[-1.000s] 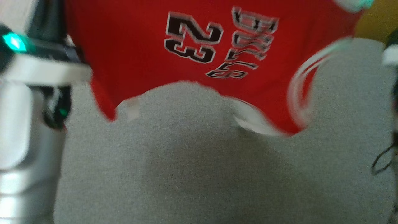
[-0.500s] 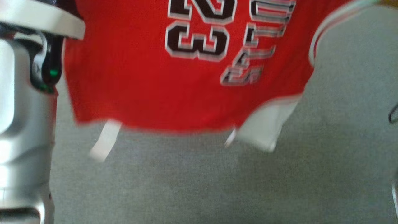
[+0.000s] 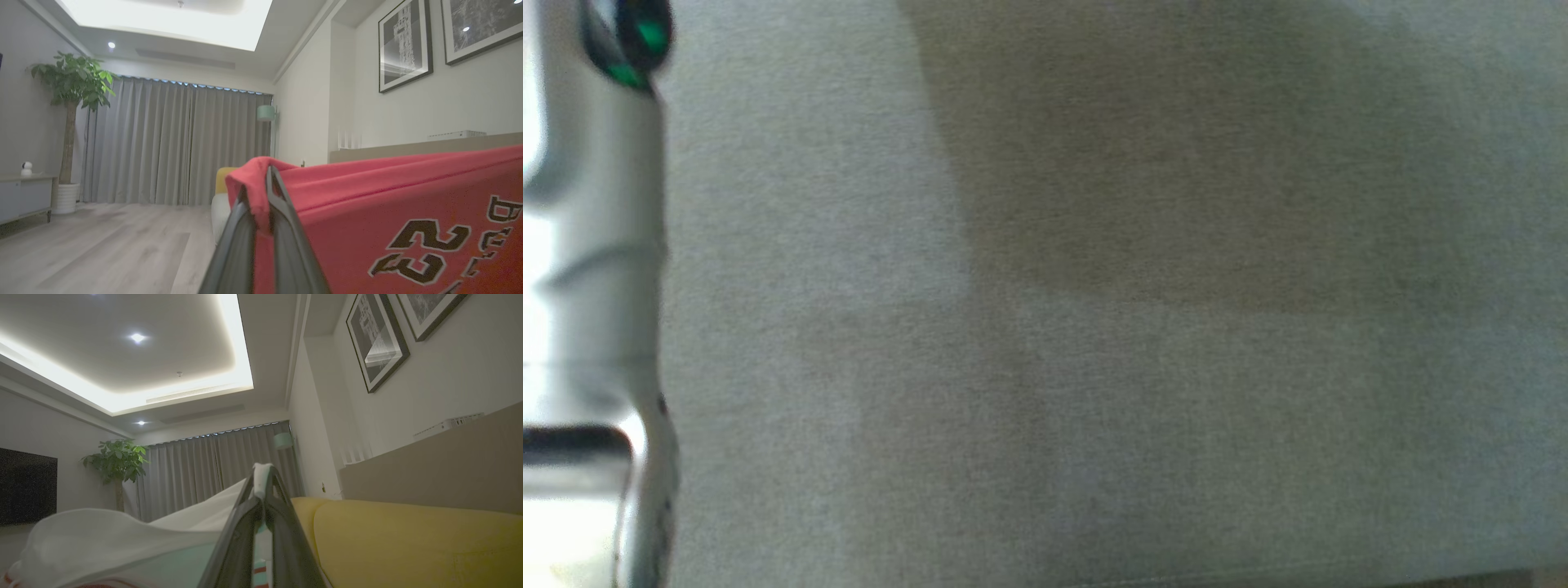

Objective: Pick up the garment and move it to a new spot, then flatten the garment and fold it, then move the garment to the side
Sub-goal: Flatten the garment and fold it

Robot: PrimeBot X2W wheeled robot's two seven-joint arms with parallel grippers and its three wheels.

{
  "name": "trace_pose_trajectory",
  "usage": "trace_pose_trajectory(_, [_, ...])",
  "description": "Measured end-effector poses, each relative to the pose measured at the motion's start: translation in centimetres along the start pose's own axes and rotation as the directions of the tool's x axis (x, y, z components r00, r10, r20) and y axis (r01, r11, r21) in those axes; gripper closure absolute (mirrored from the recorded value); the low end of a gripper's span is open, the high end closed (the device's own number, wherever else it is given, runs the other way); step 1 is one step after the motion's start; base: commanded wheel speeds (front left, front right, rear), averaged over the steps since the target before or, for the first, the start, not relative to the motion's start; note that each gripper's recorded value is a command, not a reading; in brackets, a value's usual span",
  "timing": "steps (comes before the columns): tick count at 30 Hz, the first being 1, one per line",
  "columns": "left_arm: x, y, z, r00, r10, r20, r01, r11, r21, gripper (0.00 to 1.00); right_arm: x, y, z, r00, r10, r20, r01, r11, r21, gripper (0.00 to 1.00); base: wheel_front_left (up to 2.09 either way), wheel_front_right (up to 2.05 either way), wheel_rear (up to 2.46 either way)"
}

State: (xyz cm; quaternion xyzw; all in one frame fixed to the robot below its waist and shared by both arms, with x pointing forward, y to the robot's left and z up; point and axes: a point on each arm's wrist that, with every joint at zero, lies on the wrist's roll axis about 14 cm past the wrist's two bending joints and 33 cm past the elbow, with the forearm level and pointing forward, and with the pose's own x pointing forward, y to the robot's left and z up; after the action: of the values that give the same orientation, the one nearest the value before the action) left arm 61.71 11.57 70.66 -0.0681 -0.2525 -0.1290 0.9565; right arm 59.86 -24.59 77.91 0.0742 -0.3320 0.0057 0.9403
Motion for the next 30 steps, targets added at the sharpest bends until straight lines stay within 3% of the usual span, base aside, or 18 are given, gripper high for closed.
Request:
trace_pose_trajectory(3, [-2.1, 0.3, -4.5, 0.995, 0.029, -0.097, -0.033, 0.999, -0.043, 1.00, -2.2, -0.3, -3.2, 0.995, 0.007, -0.095, -0.007, 1.000, -0.002, 1.00, 0.00, 0.00, 0.00])
trace_pose_trajectory(6, [-7.2, 0.3, -10.8, 0.962, 0.071, -0.265, -0.107, 0.987, -0.122, 1.00, -7.4, -1.6, -7.6, 0.972, -0.022, -0.236, 0.032, 0.999, 0.038, 1.00, 0.00, 0.00, 0.00])
trace_pose_trajectory(9, [-14.6, -0.7, -17.0, 0.883, 0.098, -0.460, -0.207, 0.959, -0.193, 1.00, -14.7, -3.2, -11.4, 0.923, -0.071, -0.379, 0.111, 0.990, 0.083, 1.00, 0.00, 0.00, 0.00])
trace_pose_trajectory(13, [-22.9, -2.4, -20.7, 0.783, 0.104, -0.613, -0.306, 0.923, -0.234, 1.00, -25.1, -4.4, -13.9, 0.825, -0.131, -0.550, 0.231, 0.966, 0.117, 1.00, 0.00, 0.00, 0.00])
trace_pose_trajectory(16, [-27.4, -3.3, -21.4, 0.730, 0.106, -0.675, -0.350, 0.906, -0.237, 1.00, -32.3, -4.8, -14.4, 0.734, -0.165, -0.658, 0.312, 0.944, 0.111, 1.00, 0.00, 0.00, 0.00])
trace_pose_trajectory(20, [-29.7, -3.5, -20.5, 0.718, 0.106, -0.687, -0.351, 0.909, -0.226, 1.00, -38.6, -4.6, -13.8, 0.647, -0.195, -0.737, 0.381, 0.920, 0.091, 1.00, 0.00, 0.00, 0.00])
trace_pose_trajectory(24, [-32.6, -3.8, -19.3, 0.694, 0.120, -0.710, -0.388, 0.893, -0.229, 1.00, -42.0, -3.3, -12.8, 0.611, -0.183, -0.771, 0.399, 0.911, 0.100, 1.00, 0.00, 0.00, 0.00])
trace_pose_trajectory(30, [-37.5, -5.8, -17.5, 0.657, 0.078, -0.750, -0.369, 0.901, -0.230, 1.00, -47.5, -2.3, -11.0, 0.544, -0.188, -0.818, 0.450, 0.888, 0.095, 1.00, 0.00, 0.00, 0.00])
